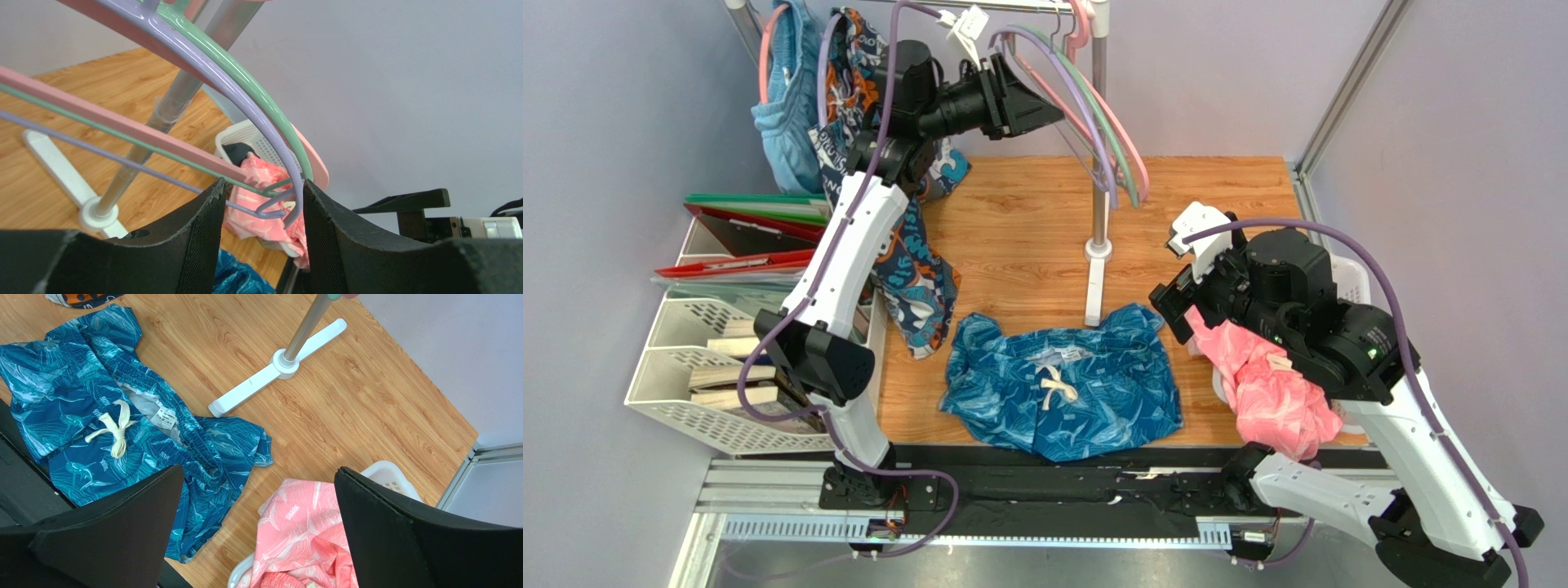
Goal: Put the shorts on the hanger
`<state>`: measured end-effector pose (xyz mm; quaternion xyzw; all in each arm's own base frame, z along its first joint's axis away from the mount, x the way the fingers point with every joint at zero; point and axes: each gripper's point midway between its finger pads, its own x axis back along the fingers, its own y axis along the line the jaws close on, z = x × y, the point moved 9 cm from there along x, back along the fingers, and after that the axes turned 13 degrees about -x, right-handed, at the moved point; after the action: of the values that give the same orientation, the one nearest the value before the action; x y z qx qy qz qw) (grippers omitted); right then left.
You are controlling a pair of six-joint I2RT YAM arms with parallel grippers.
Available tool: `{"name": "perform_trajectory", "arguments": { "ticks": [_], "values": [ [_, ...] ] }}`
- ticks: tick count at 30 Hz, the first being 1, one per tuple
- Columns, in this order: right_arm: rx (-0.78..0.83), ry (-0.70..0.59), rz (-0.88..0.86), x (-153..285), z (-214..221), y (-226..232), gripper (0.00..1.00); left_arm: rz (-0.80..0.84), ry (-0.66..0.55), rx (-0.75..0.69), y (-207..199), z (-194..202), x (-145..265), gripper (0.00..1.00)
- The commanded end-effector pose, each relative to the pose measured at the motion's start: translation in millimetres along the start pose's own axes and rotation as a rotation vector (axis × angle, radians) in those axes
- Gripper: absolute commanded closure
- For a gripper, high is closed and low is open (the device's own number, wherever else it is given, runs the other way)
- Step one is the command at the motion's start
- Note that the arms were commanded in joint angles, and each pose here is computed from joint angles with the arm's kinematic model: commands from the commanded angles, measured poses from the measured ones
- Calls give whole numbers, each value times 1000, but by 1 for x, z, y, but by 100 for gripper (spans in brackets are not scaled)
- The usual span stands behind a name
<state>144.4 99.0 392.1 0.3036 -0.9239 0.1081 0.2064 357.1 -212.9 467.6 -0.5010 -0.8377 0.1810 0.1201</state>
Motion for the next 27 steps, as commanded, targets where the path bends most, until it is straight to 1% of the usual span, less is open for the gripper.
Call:
{"name": "perform_trajectory", "arguments": {
  "ticks": [1,11,21,24,25,27],
  "values": [
    [-10,-20,28,4,0,-3,0,146,-36,35,-15,-7,-12,45],
    [-10,-16,32,4,2,-4,0,181,-54,64,-14,-6,-29,47],
    [-9,-17,33,3,1,-4,0,166,-57,78,-10,-5,-37,49],
    [-9,-14,33,3,2,-4,0,165,-52,82,-7,-2,-38,54],
    [-10,-14,36,3,2,-4,0,166,-52,81,-8,-3,-38,60],
    [-8,-15,35,4,2,-4,0,168,-49,82,-8,-2,-37,66]
  ]
}}
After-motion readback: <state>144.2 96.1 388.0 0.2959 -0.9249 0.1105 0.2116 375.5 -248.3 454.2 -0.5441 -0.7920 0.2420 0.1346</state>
